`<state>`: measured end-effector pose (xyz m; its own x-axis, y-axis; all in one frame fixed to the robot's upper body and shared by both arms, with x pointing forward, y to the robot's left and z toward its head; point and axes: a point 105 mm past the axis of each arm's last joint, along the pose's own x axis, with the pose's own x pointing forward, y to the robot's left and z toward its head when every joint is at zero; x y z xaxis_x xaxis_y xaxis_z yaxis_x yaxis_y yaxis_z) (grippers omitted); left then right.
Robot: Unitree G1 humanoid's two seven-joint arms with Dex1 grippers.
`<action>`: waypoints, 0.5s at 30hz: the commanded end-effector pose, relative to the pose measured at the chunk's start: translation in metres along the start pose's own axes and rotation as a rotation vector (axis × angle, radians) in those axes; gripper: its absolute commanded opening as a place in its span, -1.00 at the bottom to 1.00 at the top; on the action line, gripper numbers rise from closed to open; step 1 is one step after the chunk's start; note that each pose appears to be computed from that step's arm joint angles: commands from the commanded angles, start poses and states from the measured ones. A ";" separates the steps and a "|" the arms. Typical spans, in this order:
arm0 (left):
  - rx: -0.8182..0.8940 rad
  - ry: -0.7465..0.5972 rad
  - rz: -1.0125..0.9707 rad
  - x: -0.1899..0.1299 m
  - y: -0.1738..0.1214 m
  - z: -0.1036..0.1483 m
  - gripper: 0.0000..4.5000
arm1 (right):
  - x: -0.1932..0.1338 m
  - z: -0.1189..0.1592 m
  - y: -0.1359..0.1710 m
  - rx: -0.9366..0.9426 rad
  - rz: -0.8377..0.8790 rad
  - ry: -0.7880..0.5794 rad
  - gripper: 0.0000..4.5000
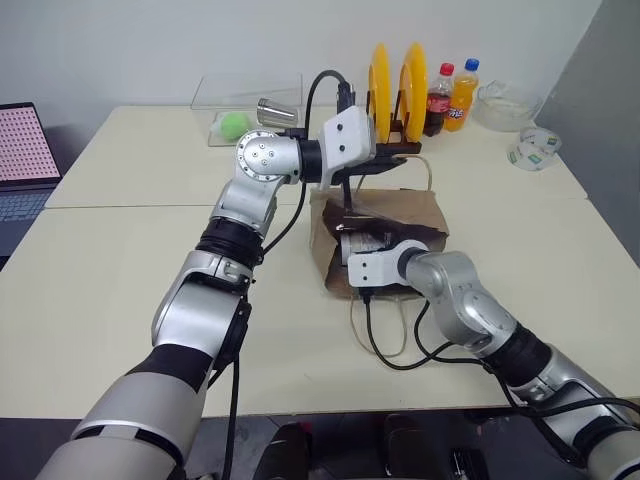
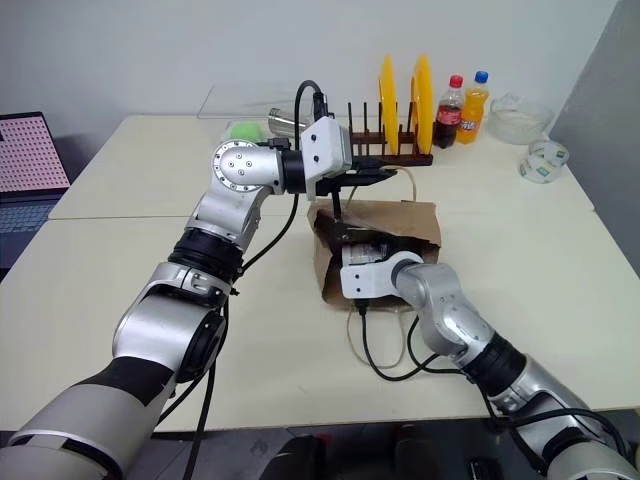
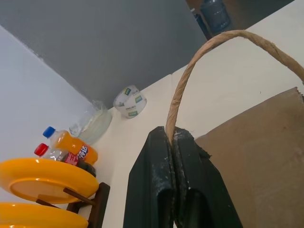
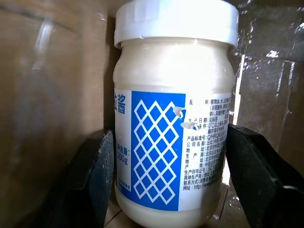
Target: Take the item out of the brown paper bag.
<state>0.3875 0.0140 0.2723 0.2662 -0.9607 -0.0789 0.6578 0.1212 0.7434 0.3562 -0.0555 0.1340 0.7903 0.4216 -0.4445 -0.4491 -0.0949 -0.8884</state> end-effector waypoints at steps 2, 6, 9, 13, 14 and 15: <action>0.049 0.008 0.036 -0.002 0.013 0.007 -1.00 | -0.034 0.016 -0.022 0.009 -0.060 -0.184 0.35; 0.049 0.016 0.035 -0.001 0.012 0.005 -1.00 | -0.065 0.037 -0.028 0.060 -0.069 -0.429 0.35; 0.050 0.017 0.033 0.000 0.012 0.004 -1.00 | -0.079 0.038 -0.038 0.084 -0.112 -0.499 0.35; 0.050 0.023 0.029 0.001 0.012 0.004 -1.00 | -0.106 0.046 -0.060 0.184 -0.186 -0.613 0.35; 0.049 0.026 0.030 0.001 0.013 0.004 -1.00 | -0.116 0.047 -0.066 0.258 -0.196 -0.643 0.35; 0.047 0.026 0.030 0.001 0.013 0.004 -1.00 | -0.123 0.047 -0.071 0.347 -0.195 -0.670 0.35</action>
<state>0.3962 0.0173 0.2670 0.3070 -0.9462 -0.1025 0.6560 0.1324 0.7430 0.2869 -0.0562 0.2274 0.5208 0.8437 -0.1301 -0.5248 0.1963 -0.8283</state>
